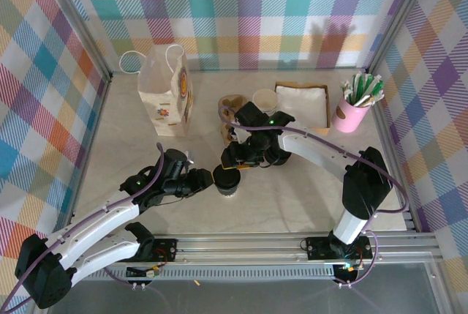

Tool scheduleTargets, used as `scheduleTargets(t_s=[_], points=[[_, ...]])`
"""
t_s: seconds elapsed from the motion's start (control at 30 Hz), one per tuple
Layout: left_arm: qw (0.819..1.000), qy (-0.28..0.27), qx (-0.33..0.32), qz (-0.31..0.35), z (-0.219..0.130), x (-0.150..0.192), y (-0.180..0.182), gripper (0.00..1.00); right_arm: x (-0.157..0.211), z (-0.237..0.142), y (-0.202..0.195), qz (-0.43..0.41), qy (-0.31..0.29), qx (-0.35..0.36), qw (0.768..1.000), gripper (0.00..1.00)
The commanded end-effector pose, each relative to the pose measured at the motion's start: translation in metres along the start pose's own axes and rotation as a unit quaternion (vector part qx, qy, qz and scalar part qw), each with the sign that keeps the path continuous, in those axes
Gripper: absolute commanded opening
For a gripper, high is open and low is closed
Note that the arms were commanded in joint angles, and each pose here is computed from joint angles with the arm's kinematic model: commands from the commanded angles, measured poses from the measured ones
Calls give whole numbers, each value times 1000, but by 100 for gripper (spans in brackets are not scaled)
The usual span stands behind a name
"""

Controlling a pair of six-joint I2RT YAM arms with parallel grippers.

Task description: Pack the takeout coffee

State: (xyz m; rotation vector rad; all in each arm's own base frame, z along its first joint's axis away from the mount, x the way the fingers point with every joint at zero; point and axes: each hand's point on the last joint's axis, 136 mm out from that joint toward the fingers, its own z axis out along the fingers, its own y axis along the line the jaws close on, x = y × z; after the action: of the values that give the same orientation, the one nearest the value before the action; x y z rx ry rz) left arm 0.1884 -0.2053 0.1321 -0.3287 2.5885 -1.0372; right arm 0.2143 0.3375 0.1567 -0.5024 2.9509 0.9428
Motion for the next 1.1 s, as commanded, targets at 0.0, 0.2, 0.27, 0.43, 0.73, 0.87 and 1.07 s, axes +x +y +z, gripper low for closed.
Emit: scheduleTargets(t_s=[0.0, 0.2, 0.27, 0.43, 0.73, 0.87, 1.07], points=[[1000, -1, 15, -10, 1, -1, -3, 36, 3, 2, 3, -8, 12, 0, 1000, 52], [1000, 2, 19, -17, 5, 0, -1, 36, 5, 6, 0, -4, 17, 3, 1000, 52], [1000, 2, 19, -19, 6, 1, 1, 36, 5, 6, -1, -3, 17, 4, 1000, 52], [999, 4, 23, -28, 9, 2, 4, 33, 7, 8, -3, -1, 21, 7, 1000, 52], [999, 0, 29, -34, 13, 2, 7, 32, 10, 12, -6, 3, 29, 11, 1000, 52], [999, -4, 33, -34, 11, 0, 6, 32, 11, 13, -10, 5, 32, 19, 999, 52], [999, -2, 30, -32, 11, 1, 7, 33, 16, 19, -18, 12, 40, 29, 999, 52]])
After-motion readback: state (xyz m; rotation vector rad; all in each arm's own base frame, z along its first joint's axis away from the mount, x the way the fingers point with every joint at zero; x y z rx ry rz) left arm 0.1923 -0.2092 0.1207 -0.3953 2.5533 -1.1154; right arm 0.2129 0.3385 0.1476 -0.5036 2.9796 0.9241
